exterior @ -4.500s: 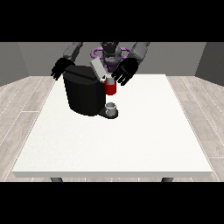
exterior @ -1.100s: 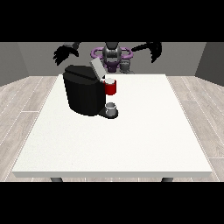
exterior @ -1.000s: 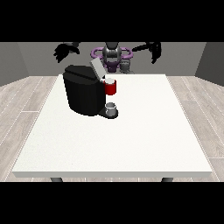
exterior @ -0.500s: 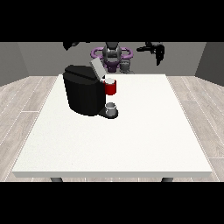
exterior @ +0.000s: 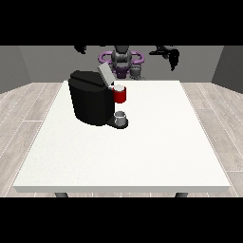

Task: Insert the coffee pod into the coffee machine and close the lid

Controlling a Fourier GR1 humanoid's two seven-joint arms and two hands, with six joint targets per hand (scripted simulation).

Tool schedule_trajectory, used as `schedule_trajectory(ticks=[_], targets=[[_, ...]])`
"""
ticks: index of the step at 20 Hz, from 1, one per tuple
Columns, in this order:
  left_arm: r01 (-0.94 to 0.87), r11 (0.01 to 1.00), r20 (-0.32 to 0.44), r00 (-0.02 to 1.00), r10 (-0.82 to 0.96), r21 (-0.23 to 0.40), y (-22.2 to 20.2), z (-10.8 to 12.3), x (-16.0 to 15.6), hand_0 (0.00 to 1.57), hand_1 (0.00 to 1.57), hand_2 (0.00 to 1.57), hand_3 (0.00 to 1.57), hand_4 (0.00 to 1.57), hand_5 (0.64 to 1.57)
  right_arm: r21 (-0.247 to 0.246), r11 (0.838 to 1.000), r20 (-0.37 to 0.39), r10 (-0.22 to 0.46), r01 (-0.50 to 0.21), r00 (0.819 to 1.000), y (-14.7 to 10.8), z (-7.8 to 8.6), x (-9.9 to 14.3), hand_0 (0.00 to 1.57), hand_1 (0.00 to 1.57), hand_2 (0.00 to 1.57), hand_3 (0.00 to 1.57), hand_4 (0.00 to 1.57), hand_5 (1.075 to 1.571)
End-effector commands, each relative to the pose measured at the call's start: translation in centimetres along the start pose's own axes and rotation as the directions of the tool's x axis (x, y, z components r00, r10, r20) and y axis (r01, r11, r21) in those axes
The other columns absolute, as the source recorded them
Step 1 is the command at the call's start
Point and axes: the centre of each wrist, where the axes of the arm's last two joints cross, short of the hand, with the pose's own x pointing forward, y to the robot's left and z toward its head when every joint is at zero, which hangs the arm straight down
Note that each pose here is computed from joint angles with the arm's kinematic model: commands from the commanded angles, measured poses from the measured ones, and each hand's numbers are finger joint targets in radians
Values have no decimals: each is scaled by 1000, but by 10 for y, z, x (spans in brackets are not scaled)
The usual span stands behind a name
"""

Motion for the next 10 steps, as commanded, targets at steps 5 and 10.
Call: schedule_trajectory(ticks=[5, 10], targets=[[-33, 999, 84, 996, 31, 19, -4, 3, 32, 0, 0, 0, 0, 0, 1571, 51, 998, 38, -26, 24, 999, -3, -27, 14, 0, 0, 0, 0, 0, 1571], [14, 1000, 69, 998, -14, 1, -11, 21, 37, 0, 0, 0, 0, 0, 1571, 12, 999, -13, -43, 43, 999, 3, -37, 4, 0, 0, 0, 0, 0, 1571]])
